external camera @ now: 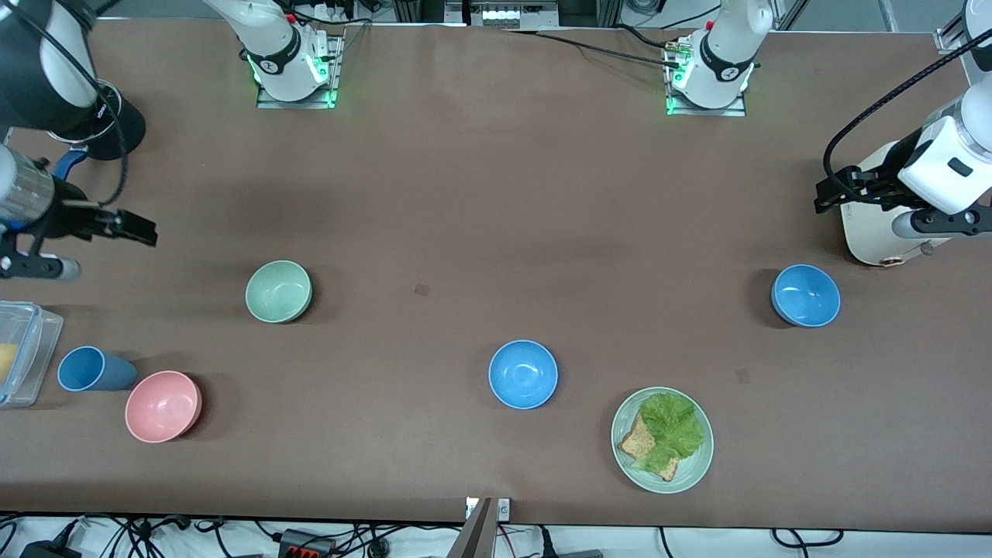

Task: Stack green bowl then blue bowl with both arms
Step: 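Reach the right gripper toward the pale green bowl, then lower the right gripper and grasp the green bowl's rim, then slide the green bowl toward the table middle with the right gripper, then release the green bowl with the right gripper while the left gripper reaches the blue bowl, then grasp the rim of the blue bowl with the left gripper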

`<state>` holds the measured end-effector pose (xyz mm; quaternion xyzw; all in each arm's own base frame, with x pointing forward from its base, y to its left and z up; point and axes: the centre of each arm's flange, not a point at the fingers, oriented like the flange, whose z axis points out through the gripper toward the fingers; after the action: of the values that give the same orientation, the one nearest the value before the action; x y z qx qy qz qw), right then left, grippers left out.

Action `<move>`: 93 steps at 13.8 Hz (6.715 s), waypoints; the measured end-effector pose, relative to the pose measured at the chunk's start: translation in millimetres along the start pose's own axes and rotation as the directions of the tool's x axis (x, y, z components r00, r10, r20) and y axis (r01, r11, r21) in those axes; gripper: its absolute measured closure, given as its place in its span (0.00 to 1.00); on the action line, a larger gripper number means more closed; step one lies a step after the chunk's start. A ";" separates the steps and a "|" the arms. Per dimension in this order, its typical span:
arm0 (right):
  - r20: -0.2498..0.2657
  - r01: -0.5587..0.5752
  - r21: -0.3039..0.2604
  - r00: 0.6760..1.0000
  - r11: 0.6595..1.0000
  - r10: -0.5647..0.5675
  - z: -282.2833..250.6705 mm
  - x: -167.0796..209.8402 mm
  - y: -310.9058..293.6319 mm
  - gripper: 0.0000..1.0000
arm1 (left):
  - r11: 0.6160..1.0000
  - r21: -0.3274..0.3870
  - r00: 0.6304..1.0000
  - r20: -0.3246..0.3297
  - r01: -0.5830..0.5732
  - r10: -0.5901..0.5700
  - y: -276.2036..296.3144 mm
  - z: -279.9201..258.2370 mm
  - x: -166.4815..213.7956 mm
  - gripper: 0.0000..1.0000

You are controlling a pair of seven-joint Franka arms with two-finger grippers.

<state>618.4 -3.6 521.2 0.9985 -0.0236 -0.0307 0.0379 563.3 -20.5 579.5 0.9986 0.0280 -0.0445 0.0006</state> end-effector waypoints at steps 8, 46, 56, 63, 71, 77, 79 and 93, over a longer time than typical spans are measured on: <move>0.062 -0.008 0.061 0.998 0.998 0.004 77.3 31.8 -16.3 0.00 | 1.000 0.000 1.000 0.000 0.000 0.000 -0.1 0.1 0.4 0.00; 0.231 0.208 0.154 0.943 0.966 -0.240 218.2 -11.2 -319.4 0.95 | 1.000 -0.001 1.000 0.000 0.006 -0.006 -3.4 0.0 1.1 0.00; 0.233 0.147 0.182 0.954 0.972 -0.188 270.0 -91.0 -462.3 0.95 | 0.999 -0.015 0.999 0.010 0.050 -0.050 -27.4 5.1 5.5 0.00; 0.245 0.068 0.162 0.964 0.984 -0.107 267.7 -91.2 -464.0 0.59 | 0.994 -0.082 0.992 0.108 0.073 -0.064 -78.6 65.6 35.6 0.00; 0.094 -0.083 0.130 0.993 0.988 0.071 71.5 9.2 -320.1 0.00 | 0.997 -0.039 0.983 0.172 0.068 -0.060 -150.4 199.0 87.6 0.00; -0.068 -0.180 0.118 0.980 0.977 0.189 -8.6 36.8 -228.9 0.00 | 1.000 -0.001 0.989 0.148 0.018 -0.017 -180.2 275.7 110.0 0.00; -0.096 -0.222 0.133 0.967 0.966 0.235 -30.6 41.3 -189.6 0.00 | 1.000 -0.012 0.992 0.126 -0.011 0.013 -204.5 285.6 107.2 0.00; -0.131 -0.101 0.100 0.985 0.990 0.114 -49.1 36.0 73.4 0.00 | 0.998 -0.028 0.996 0.075 -0.049 0.051 -221.8 359.5 40.5 0.01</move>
<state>654.1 -74.8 573.6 0.9962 -0.0764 0.0411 -0.0056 559.2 201.9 218.1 0.9965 0.0036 -0.0819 0.0159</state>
